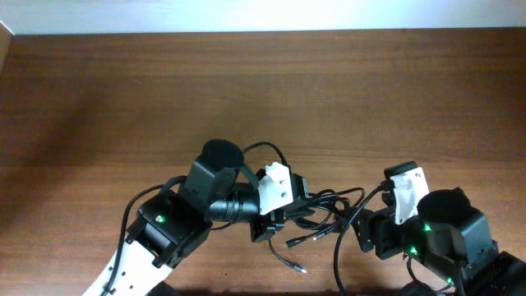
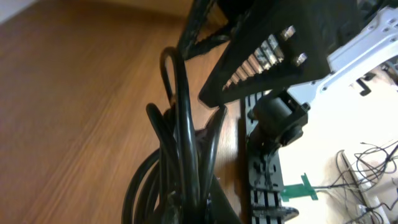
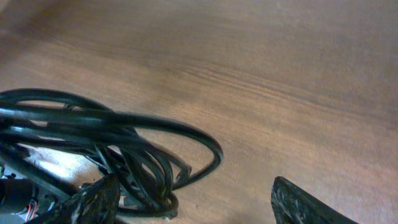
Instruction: Untangle cables
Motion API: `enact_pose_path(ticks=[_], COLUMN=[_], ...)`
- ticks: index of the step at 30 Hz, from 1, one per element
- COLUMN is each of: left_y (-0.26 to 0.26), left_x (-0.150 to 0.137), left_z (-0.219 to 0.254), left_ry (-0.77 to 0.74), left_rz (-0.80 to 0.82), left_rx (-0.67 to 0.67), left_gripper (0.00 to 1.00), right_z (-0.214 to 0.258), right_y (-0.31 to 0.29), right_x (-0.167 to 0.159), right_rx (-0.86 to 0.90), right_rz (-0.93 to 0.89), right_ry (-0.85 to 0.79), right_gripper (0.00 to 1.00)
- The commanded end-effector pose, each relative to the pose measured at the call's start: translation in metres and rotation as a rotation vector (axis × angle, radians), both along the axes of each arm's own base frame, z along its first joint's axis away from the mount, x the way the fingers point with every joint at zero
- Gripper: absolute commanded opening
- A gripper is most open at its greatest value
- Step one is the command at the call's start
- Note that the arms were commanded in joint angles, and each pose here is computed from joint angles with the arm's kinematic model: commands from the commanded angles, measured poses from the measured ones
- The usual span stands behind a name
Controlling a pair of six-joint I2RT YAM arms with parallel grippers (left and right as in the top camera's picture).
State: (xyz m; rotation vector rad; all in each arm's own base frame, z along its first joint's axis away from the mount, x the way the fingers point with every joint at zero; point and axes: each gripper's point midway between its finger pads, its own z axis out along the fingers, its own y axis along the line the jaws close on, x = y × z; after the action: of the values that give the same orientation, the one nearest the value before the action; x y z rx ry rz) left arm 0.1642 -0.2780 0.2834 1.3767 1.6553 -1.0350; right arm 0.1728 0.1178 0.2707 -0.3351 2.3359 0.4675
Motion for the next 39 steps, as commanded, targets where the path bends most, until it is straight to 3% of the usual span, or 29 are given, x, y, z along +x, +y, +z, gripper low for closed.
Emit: enact_pose_path(ticks=[1, 2, 4, 10, 13, 15, 17, 19, 20, 25, 28, 32, 34, 39], left_y=[-0.007, -0.007, -0.005, -0.004, -0.003, -0.002, -0.002, -0.002, 0.002, 0.027, 0.027, 0.008, 0.002, -0.007], left_x=[-0.030, -0.031, -0.033, -0.035, -0.036, -0.032, -0.026, 0.001, 0.019, 0.075, 0.085, 0.076, 0.068, 0.053], left_z=[0.036, 0.036, 0.031, 0.029, 0.024, 0.022, 0.020, 0.018, 0.014, 0.007, 0.019, 0.051, 0.060, 0.073], left_ry=[-0.009, -0.003, 0.024, 0.038, 0.062, 0.052, 0.039, 0.130, 0.175, 0.385, 0.621, 0.736, 0.739, 0.749], left_rz=[-0.178, -0.186, -0.184, -0.183, -0.179, -0.154, -0.122, 0.077, 0.206, 0.697, 0.830, 0.709, 0.641, 0.514], left_rx=[-0.151, -0.153, -0.136, -0.127, -0.110, -0.098, -0.082, -0.058, -0.044, -0.084, -0.230, -0.361, -0.375, -0.385], left_gripper=[0.00, 0.00, 0.00, 0.00, 0.00, 0.00, 0.00, 0.00, 0.00, 0.00, 0.00, 0.00, 0.00, 0.00], right_z=[0.011, 0.013, 0.018, 0.015, 0.027, 0.019, 0.005, 0.000, 0.000, 0.000, 0.003, 0.016, 0.011, -0.018], right_y=[-0.010, -0.037, -0.069, -0.084, -0.113, -0.095, -0.051, -0.014, -0.006, 0.007, 0.010, 0.013, 0.013, 0.026], right_x=[0.014, 0.027, 0.035, 0.033, 0.036, 0.035, 0.024, 0.006, 0.001, -0.009, -0.008, 0.008, 0.022, 0.046], right_rx=[-0.036, -0.068, -0.098, -0.130, -0.186, -0.133, -0.086, -0.021, 0.006, 0.060, 0.187, 0.395, 0.387, 0.298], right_rz=[-0.053, -0.251, -0.463, -0.549, -0.710, -0.626, -0.342, -0.091, -0.050, 0.018, -0.105, -0.314, -0.375, -0.408], right_ry=[-0.085, -0.111, -0.151, -0.150, -0.230, -0.173, -0.075, -0.008, 0.012, 0.053, 0.130, 0.188, 0.195, 0.274], right_gripper=[0.76, 0.76, 0.76, 0.76, 0.76, 0.80, 0.80, 0.85, 0.85, 0.85, 0.85, 0.90, 0.96, 0.92])
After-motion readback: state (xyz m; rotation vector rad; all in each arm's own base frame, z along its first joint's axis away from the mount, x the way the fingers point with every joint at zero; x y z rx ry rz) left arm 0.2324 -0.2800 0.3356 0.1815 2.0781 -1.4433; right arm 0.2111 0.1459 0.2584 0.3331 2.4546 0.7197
